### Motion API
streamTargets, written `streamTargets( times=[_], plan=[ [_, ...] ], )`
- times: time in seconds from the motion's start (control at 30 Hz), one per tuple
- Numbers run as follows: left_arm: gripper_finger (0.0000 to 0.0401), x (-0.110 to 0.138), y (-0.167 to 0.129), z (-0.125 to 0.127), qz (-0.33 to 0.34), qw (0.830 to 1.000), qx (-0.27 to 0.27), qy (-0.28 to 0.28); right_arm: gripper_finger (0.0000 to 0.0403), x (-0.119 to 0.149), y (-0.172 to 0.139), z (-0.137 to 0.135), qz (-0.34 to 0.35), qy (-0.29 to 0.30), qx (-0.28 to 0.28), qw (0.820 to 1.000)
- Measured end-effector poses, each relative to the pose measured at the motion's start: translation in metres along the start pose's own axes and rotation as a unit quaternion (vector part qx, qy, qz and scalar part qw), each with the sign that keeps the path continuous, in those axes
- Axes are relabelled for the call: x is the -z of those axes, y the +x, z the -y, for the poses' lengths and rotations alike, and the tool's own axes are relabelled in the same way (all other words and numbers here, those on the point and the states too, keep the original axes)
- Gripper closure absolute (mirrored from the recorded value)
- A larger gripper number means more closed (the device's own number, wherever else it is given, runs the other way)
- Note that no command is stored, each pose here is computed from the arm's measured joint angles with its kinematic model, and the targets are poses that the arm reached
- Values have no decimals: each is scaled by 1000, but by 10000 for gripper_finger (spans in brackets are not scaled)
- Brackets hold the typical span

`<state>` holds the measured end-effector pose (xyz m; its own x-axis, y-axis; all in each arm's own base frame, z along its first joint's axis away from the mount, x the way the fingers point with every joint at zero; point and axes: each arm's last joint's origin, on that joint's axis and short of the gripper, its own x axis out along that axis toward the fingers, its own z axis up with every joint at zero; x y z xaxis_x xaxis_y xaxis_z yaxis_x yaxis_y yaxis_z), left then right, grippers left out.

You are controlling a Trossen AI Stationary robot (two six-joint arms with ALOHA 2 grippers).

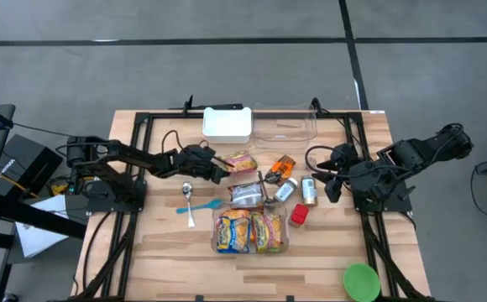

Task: Pick & Place Food Item
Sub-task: Put the green noodle pack into the bottom transparent bin

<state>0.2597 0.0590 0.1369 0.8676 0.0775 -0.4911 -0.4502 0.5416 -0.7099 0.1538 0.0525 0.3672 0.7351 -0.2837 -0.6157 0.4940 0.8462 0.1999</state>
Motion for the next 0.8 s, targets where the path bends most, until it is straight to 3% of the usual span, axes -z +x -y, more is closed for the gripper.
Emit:
streamTargets(
  times=[0.37,0.8],
  plan=[
    [401,-23,8,36,39,998,38,28,232,0,0,0,0,-4,0,1000],
    [401,-38,9,53,63,996,52,43,232,0,0,0,0,-10,0,1000]
  ],
)
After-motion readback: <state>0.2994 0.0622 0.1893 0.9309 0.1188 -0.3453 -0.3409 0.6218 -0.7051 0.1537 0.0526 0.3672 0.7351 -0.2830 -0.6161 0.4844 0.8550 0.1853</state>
